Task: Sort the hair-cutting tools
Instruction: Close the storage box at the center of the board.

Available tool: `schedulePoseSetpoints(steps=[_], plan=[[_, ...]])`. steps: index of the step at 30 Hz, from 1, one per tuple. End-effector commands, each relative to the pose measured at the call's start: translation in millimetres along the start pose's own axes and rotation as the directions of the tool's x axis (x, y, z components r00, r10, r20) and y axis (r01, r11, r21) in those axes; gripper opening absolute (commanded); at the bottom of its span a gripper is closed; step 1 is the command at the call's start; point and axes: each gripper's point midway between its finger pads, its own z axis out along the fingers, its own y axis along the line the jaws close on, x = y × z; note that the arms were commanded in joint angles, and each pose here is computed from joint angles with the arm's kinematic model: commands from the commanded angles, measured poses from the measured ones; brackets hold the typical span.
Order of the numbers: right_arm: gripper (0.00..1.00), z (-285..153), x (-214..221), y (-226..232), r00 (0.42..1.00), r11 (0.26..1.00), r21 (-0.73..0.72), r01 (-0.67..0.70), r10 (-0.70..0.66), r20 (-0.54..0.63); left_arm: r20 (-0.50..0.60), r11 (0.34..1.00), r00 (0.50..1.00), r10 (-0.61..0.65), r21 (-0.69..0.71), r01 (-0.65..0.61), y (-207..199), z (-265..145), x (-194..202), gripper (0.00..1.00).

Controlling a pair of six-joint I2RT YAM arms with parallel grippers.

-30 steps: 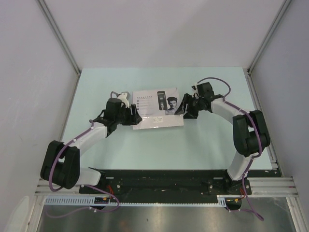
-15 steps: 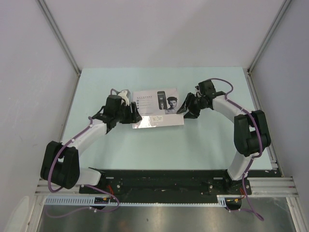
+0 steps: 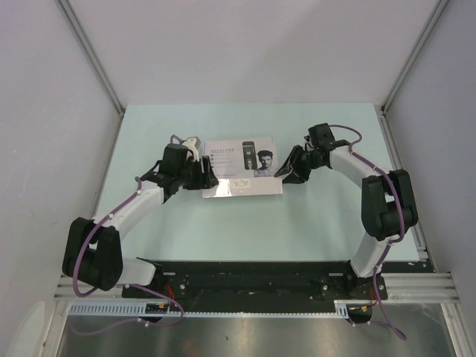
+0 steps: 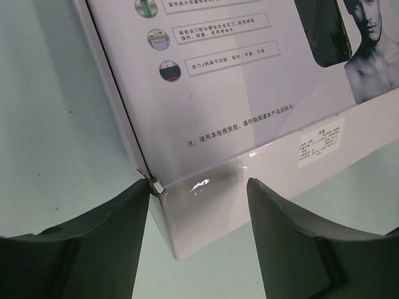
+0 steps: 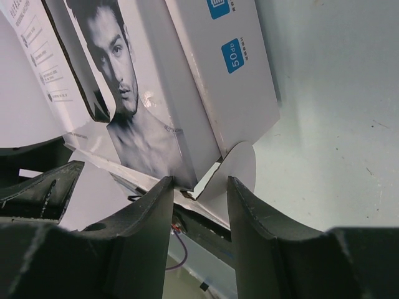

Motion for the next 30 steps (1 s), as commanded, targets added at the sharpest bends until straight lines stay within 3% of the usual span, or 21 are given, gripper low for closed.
schedulePoseSetpoints(steps=[1, 17, 30], plan=[[0.41, -15.4, 11.3, 42.5, 0.997, 0.992, -0.126, -0.028, 0.019, -0.074, 0.071, 0.982, 0.997, 0.008, 0.185, -0.021, -51.4, -17.8, -34.4, 0.67], [0.41, -19.1, 7.4, 47.7, 0.994, 0.986, -0.14, -0.09, 0.08, -0.073, 0.036, 0.986, 0.999, -0.004, 0.166, -0.002, -48.9, -19.6, -28.7, 0.65], [0.51, -13.5, 10.0, 41.7, 0.996, 0.991, -0.117, -0.058, 0.05, -0.073, 0.012, 0.996, 0.999, 0.036, 0.082, -0.037, -30.0, -17.7, -17.6, 0.7]])
